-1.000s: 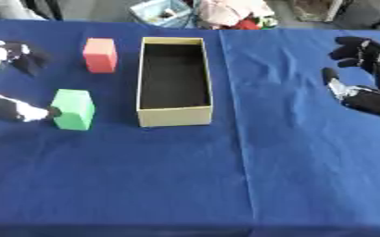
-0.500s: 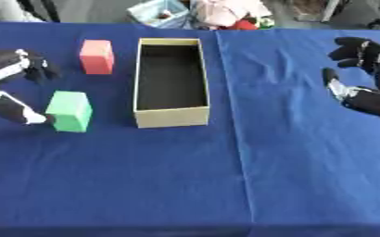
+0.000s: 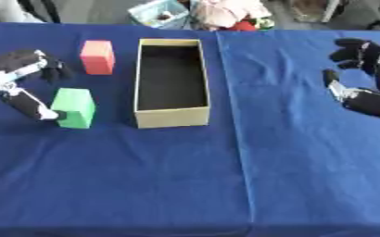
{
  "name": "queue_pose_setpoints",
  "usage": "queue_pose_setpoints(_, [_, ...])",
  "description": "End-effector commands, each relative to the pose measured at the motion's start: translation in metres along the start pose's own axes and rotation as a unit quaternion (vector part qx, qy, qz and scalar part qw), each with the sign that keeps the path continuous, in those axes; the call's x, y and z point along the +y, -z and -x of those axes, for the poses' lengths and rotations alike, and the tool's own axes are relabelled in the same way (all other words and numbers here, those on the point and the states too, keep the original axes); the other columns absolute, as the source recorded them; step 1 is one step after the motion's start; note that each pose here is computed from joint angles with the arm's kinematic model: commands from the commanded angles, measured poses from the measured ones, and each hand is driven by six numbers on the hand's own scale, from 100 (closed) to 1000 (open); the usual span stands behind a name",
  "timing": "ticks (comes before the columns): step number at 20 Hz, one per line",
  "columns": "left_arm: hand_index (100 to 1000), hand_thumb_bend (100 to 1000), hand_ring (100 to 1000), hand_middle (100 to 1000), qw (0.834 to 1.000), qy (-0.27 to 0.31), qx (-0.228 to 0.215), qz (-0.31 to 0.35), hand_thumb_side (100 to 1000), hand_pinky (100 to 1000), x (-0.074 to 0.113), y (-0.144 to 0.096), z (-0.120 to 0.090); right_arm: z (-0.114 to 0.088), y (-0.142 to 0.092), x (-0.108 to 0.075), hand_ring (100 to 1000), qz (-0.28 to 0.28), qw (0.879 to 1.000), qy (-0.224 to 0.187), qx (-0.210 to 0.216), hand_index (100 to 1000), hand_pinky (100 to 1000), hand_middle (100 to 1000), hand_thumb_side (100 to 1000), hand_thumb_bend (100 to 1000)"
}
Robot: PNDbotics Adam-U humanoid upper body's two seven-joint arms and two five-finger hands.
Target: Pick up objects on the table and place them in the box.
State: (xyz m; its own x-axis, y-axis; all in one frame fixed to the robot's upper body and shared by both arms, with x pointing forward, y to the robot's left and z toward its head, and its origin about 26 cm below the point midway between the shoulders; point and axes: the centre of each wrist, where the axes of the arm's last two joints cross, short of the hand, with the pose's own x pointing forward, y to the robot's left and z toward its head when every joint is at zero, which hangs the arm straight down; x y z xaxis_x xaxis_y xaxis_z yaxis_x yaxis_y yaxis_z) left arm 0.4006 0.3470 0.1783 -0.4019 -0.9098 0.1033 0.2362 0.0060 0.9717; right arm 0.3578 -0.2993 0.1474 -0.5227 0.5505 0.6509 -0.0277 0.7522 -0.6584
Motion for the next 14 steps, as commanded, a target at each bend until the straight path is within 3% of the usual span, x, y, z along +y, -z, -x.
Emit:
queue_pose_setpoints(1, [708, 579, 571, 585, 1.000, 0.009, 0.002, 0.004, 100, 644, 0.003, 0.003, 0.004, -0.004, 0.004, -0.008, 778, 0.004, 1.000, -0.006, -0.010, 876, 761, 680, 283, 192])
queue_pose_setpoints(5, [623, 526, 499, 503, 1.000, -0.007, -0.003, 0.018, 100, 612, -0.003, 0.006, 0.008, -0.004, 0.004, -0.008, 778, 0.005, 1.000, -0.006, -0.009, 876, 761, 681, 285, 187])
queue_pose_setpoints(8, [499, 442, 388, 380, 1.000, -0.014, -0.008, 0.000, 100, 566, 0.001, 0.006, 0.007, -0.004, 0.003, -0.008, 778, 0.005, 1.000, -0.006, -0.009, 876, 761, 680, 285, 187])
queue_pose_setpoints(13, [469, 445, 360, 347, 0.998, -0.010, -0.023, -0.054, 100, 554, 0.020, 0.002, -0.002, -0.003, 0.003, -0.008, 778, 0.006, 1.000, -0.006, -0.008, 877, 762, 680, 284, 186])
queue_pose_setpoints(14, [470, 381, 361, 349, 0.997, -0.006, -0.029, -0.067, 100, 555, 0.027, 0.000, -0.006, -0.003, 0.003, -0.008, 778, 0.006, 1.000, -0.006, -0.008, 876, 762, 680, 284, 186])
